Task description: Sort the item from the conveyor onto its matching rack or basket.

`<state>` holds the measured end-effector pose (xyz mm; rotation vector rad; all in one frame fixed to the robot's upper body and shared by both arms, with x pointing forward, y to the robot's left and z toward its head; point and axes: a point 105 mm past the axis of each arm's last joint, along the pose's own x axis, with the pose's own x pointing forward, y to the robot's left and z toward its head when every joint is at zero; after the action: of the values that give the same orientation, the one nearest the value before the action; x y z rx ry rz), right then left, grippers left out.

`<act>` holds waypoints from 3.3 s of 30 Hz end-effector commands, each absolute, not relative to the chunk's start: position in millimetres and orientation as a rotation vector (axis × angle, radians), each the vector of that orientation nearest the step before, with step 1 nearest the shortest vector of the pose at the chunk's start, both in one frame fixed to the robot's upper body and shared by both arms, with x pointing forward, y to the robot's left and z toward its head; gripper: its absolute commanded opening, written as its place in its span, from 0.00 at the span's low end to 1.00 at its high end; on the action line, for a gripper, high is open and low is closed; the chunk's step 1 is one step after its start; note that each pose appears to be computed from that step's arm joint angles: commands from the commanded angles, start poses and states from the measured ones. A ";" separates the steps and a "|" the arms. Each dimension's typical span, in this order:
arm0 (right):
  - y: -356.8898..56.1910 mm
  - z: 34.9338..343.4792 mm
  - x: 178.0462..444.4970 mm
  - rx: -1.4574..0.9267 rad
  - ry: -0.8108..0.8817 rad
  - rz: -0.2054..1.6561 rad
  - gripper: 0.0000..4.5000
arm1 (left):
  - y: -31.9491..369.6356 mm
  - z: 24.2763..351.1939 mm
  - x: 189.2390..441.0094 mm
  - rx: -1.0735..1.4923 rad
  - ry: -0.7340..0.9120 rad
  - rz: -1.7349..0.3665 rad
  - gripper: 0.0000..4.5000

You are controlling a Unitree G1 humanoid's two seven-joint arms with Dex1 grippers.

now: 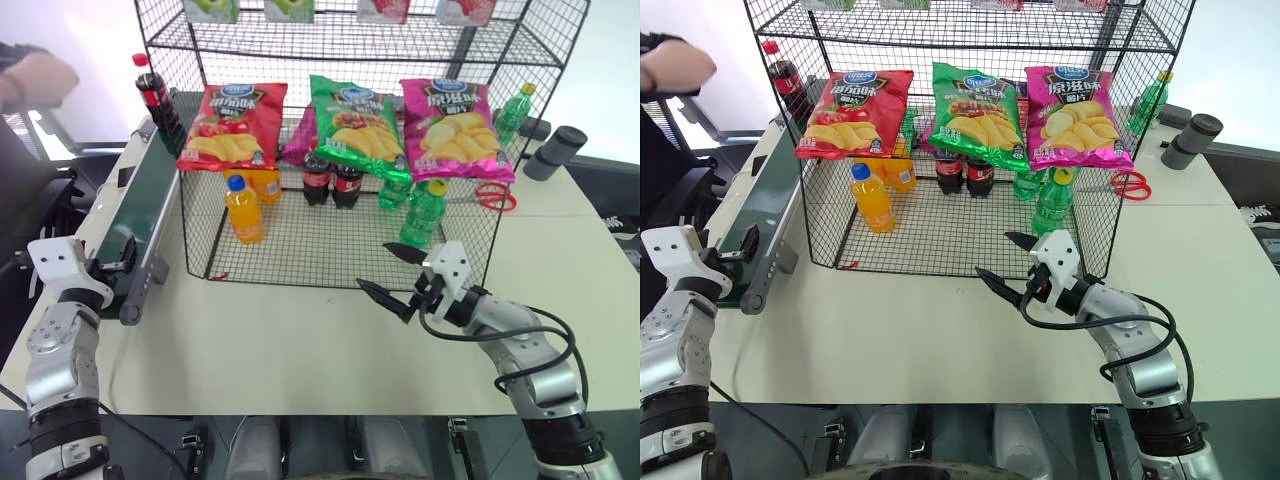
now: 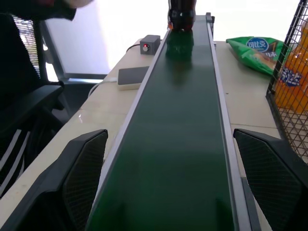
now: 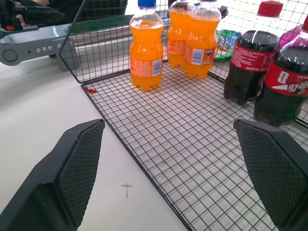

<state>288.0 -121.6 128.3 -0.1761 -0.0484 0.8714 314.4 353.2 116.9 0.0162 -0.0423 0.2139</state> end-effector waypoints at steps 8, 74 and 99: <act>-108.3 140.7 284.3 -0.190 -0.108 0.918 0.99 | 356.7 117.2 318.1 0.013 -0.086 0.250 1.00; -56.0 140.1 264.3 -0.124 -0.137 1.110 0.99 | 370.0 126.1 313.7 -0.002 -0.156 0.327 1.00; -59.2 147.5 262.7 -0.056 -0.105 1.174 1.00 | 292.1 200.4 286.9 0.110 -0.142 -0.350 0.70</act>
<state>264.2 -57.4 129.8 -0.0847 -0.0545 1.1518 292.8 323.7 186.0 0.1140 -0.1152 -0.1827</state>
